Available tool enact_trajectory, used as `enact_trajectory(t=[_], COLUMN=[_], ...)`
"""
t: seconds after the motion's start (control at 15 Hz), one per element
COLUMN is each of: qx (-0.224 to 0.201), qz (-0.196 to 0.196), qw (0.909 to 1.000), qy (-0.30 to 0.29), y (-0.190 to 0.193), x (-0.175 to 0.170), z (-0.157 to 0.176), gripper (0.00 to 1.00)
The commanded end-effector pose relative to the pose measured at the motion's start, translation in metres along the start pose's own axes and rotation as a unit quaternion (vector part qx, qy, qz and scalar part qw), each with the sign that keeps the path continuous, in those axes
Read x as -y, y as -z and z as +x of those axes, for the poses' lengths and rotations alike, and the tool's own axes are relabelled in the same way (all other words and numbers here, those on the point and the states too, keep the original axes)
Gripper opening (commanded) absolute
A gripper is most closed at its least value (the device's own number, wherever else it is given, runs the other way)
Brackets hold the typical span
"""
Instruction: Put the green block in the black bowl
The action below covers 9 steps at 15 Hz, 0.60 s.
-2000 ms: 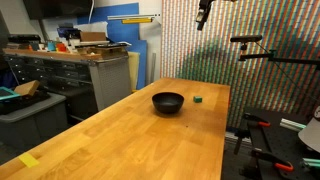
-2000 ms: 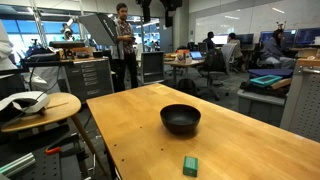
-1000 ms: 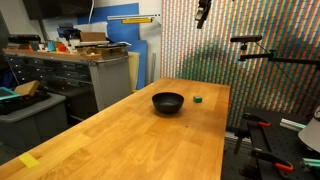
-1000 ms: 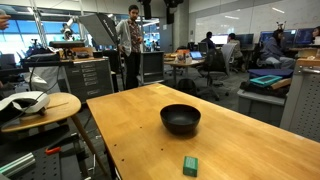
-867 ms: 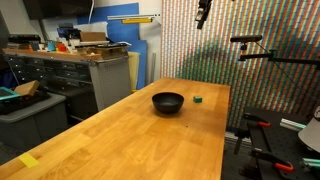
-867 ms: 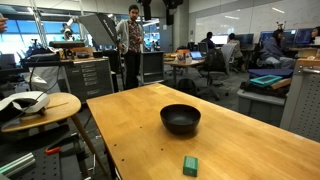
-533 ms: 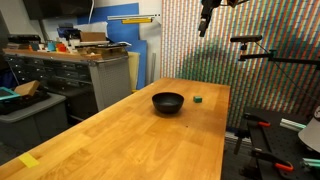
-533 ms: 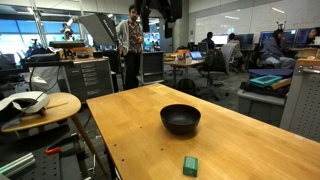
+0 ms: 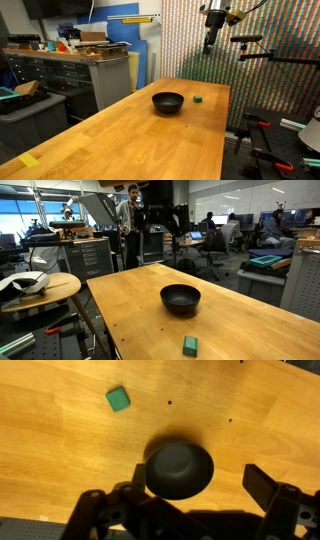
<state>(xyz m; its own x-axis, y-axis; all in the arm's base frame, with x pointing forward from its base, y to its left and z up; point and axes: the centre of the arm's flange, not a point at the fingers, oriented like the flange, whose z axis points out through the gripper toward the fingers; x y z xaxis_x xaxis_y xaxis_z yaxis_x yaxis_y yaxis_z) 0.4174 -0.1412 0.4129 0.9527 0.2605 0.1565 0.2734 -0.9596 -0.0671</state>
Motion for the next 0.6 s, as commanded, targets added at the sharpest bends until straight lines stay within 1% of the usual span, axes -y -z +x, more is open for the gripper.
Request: enact_trajectory(t=[0.0, 0.2, 0.53], qx=[0.002, 0.013, 0.015], qz=[-0.019, -0.022, -0.027], qw=[0.999, 0.9978, 0.9953], qy=[0.04, 0.062, 0.091], y=[-0.033, -0.061, -0.102], x=[-0.018, -0.027, -0.035], z=[-0.016, -0.024, -0.027], gripper=[1.0, 1.0, 1.0])
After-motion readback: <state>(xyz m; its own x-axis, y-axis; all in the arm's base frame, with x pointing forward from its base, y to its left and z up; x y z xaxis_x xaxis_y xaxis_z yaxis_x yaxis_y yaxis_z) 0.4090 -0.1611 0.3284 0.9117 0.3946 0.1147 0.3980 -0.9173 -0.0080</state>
